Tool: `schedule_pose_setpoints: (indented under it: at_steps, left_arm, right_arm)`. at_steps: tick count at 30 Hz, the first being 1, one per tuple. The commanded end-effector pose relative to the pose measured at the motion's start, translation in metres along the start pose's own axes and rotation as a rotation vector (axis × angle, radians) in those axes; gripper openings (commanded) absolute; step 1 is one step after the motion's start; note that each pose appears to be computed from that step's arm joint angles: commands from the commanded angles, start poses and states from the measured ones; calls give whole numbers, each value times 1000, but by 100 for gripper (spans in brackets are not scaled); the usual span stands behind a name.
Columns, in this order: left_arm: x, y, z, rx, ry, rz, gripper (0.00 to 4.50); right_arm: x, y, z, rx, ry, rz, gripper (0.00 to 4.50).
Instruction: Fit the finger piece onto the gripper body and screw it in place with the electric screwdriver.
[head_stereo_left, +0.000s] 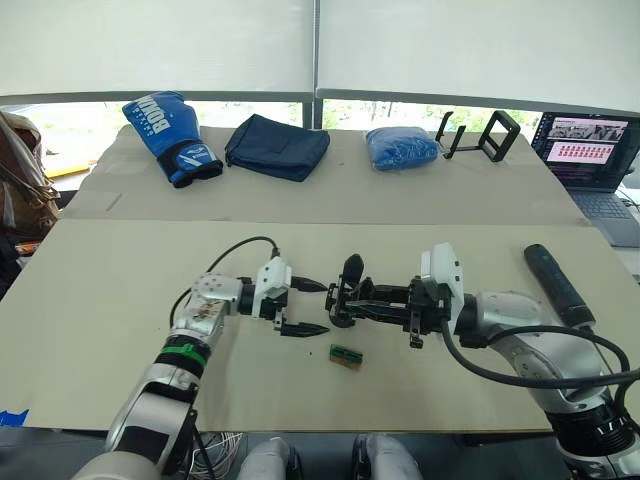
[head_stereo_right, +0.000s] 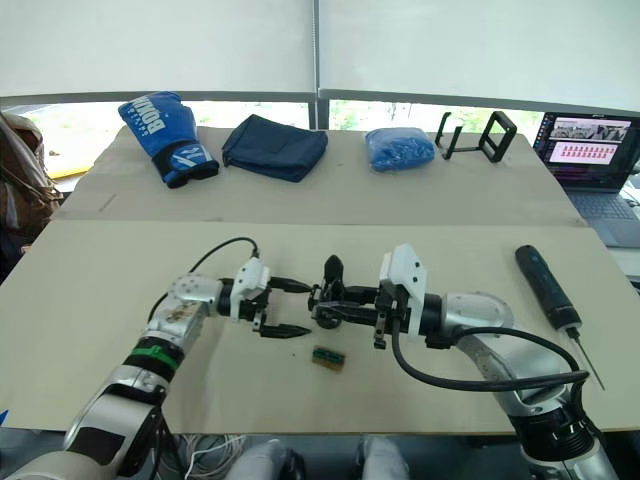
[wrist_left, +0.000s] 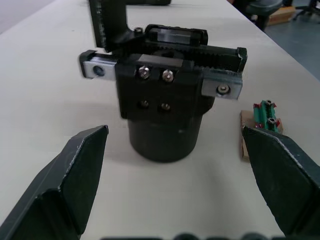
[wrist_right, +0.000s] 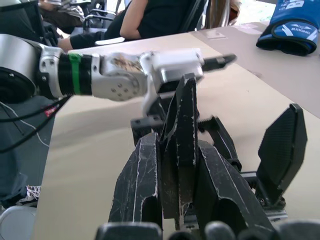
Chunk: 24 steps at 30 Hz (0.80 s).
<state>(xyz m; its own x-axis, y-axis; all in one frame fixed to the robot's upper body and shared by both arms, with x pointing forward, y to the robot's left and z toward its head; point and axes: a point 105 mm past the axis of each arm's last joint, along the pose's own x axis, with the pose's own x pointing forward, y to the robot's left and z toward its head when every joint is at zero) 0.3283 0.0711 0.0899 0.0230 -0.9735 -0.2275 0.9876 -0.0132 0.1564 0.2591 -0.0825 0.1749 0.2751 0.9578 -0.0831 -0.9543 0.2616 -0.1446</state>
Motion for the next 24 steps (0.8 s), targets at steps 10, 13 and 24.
schedule_pose_setpoints:
  at_steps: [10,13,24]
  left_arm:
    - [24,14,1,49,28,3,450]
    - [26,15,1,48,32,-1,450]
    - [31,13,0,40,23,-6,237]
  right_arm:
    - [3,5,27,-57,-71,-9,43]
    - [3,5,28,-56,-71,-16,43]
    - [4,4,34,-85,-90,-31,43]
